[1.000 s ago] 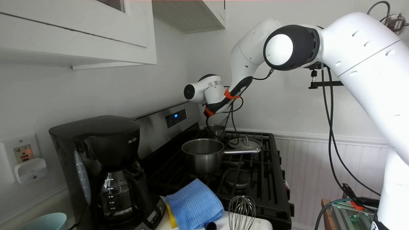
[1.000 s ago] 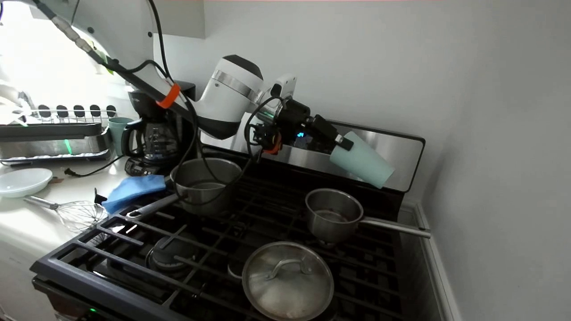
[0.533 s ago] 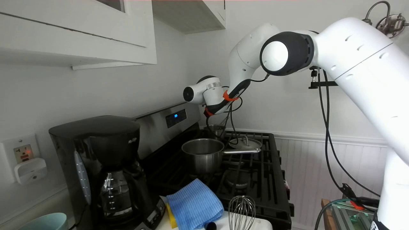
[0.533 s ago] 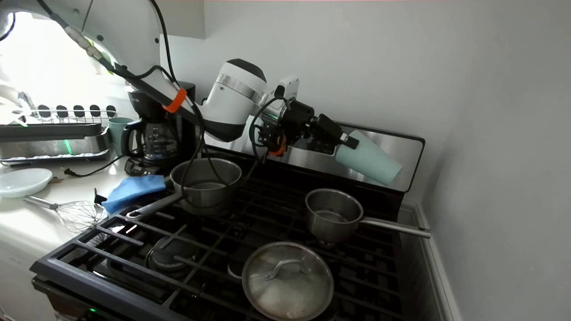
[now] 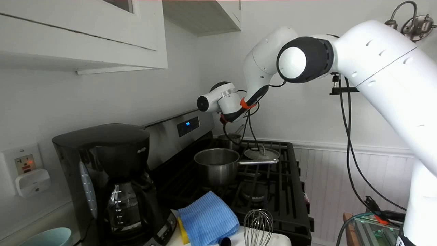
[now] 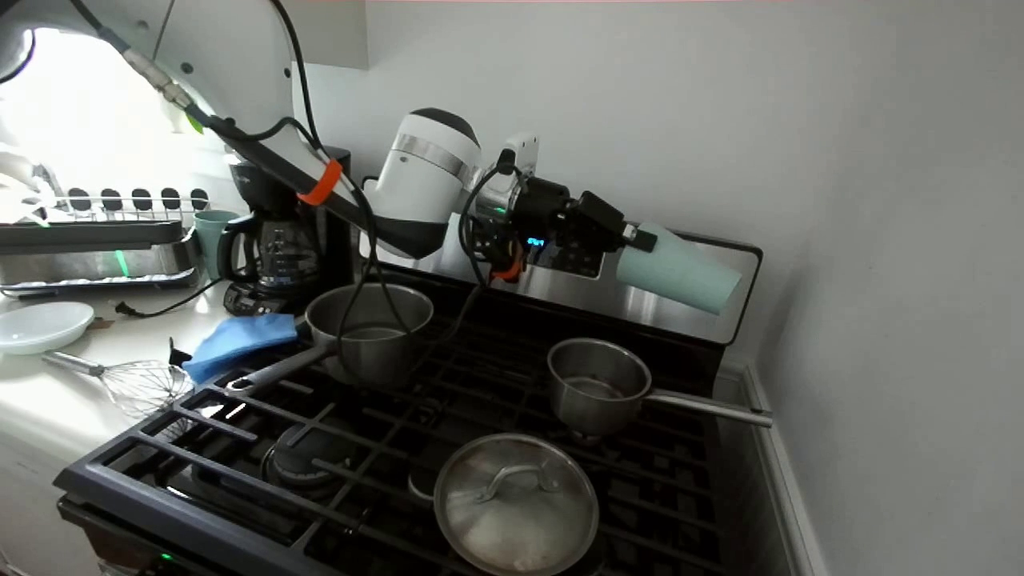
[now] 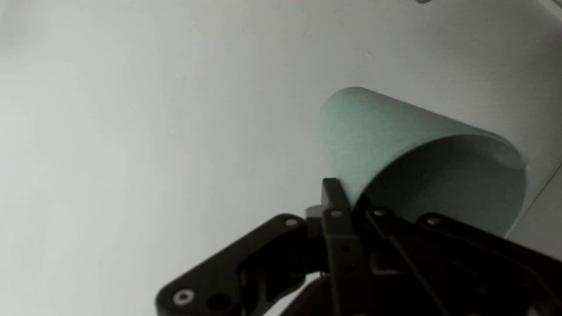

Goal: Pour the liquid from the cup into the two pots then put the silver lid on the big silver pot.

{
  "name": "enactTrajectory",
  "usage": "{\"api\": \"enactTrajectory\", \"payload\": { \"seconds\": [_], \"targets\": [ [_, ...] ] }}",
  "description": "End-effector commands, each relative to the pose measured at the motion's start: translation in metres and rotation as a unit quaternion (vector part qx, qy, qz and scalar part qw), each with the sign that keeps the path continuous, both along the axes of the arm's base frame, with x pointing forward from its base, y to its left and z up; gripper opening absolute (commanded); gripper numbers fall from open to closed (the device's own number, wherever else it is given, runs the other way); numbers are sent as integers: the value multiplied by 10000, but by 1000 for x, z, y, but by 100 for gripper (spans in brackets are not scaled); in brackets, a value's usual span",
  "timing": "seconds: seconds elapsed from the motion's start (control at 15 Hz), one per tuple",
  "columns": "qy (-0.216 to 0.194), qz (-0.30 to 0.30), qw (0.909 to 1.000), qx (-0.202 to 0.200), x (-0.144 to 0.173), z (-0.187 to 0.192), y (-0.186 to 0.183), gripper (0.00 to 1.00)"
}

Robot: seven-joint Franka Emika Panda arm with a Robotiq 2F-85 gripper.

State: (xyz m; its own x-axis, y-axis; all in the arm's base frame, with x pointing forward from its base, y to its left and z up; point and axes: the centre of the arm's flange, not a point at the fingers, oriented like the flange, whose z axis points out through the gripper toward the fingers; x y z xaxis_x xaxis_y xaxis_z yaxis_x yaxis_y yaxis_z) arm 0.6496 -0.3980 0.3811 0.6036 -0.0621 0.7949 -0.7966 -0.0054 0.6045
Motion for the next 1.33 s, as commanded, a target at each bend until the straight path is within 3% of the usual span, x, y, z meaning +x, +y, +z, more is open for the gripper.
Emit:
{"api": "enactTrajectory", "payload": {
  "seconds": [0.0, 1.27],
  "targets": [
    [86, 70, 9992, -388, 4, 2, -3, 1],
    [570, 127, 9943, -896, 0, -3, -7, 1]
  ]
}}
